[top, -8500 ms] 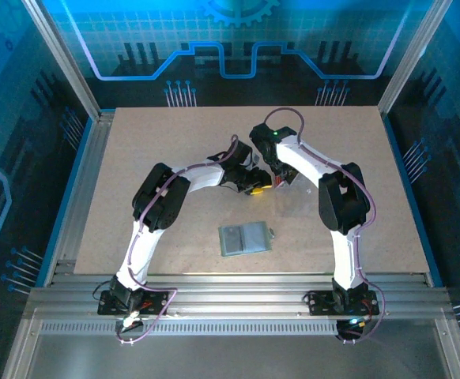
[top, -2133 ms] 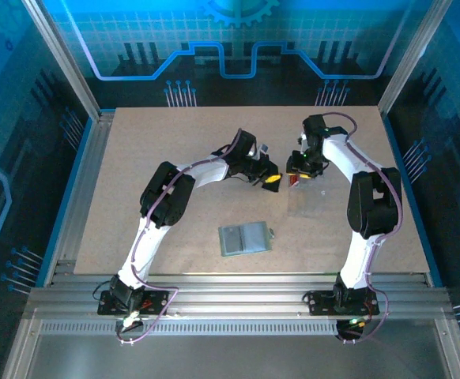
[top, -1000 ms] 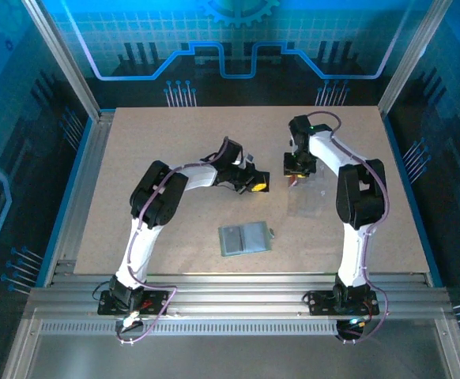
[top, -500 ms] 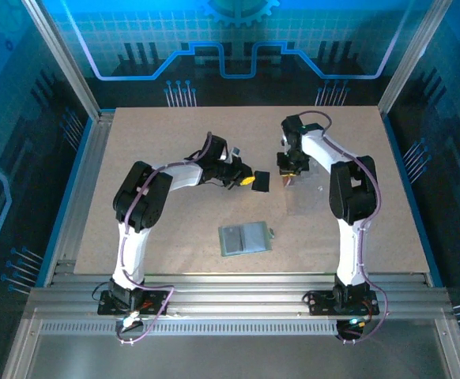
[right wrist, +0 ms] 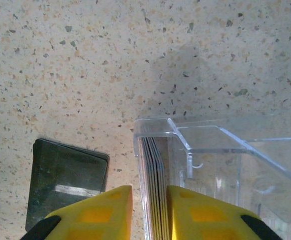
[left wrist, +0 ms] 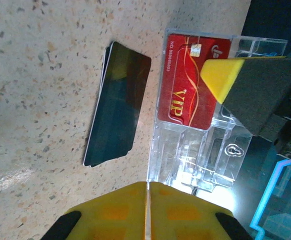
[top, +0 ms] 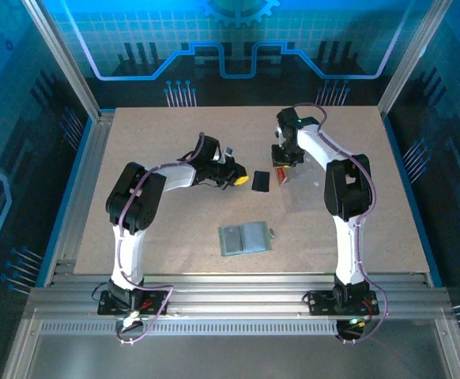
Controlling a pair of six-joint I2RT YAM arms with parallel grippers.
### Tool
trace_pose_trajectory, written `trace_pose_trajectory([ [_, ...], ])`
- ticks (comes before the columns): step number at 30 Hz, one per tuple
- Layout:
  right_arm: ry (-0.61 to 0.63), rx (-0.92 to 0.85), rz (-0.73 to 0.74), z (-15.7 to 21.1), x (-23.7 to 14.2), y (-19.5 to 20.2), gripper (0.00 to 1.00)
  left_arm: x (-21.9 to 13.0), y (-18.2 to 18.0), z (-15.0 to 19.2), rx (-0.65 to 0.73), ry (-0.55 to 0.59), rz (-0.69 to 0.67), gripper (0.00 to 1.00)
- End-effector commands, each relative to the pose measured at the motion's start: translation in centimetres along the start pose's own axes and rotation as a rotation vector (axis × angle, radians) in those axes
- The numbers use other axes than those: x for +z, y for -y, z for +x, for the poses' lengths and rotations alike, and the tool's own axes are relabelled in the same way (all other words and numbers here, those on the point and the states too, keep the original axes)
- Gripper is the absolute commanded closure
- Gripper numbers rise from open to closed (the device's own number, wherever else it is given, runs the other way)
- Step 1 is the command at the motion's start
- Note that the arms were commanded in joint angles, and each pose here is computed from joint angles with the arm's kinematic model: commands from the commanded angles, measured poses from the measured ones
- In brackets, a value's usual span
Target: Put the credit cards into the card holder
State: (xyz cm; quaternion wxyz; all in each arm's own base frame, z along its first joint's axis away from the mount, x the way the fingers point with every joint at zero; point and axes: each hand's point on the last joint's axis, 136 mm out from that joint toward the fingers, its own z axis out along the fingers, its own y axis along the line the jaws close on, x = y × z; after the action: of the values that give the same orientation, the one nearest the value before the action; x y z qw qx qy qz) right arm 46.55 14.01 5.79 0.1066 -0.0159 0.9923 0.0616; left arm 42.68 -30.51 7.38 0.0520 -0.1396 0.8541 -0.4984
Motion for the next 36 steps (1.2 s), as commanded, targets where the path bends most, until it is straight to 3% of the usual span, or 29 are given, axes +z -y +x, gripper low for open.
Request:
trace_pose_trajectory([
  [1,-0.031,-0.002,-0.057,0.6,-0.6,-0.9,0.73,-1.0,1.5,0.1,0.031,-0.001,0.034,0.89],
  [7,-0.048,0.023,-0.17,1.0,-1.2,-1.7,0.74,-0.3,2.2,0.2,0.046,-0.016,0.037,0.89],
  [18,-0.084,0.081,-0.273,1.8,-1.2,-1.7,0.75,4.8,4.5,-1.1,0.028,-0.066,0.052,0.94],
  [27,-0.093,0.125,-0.37,2.5,-2.3,-1.9,0.73,7.4,3.9,-2.5,-0.047,-0.073,0.07,0.95],
  [36,-0.105,0.124,-0.312,3.2,-2.1,-0.9,0.73,9.3,3.6,-2.0,-0.053,-0.121,0.085,0.95],
])
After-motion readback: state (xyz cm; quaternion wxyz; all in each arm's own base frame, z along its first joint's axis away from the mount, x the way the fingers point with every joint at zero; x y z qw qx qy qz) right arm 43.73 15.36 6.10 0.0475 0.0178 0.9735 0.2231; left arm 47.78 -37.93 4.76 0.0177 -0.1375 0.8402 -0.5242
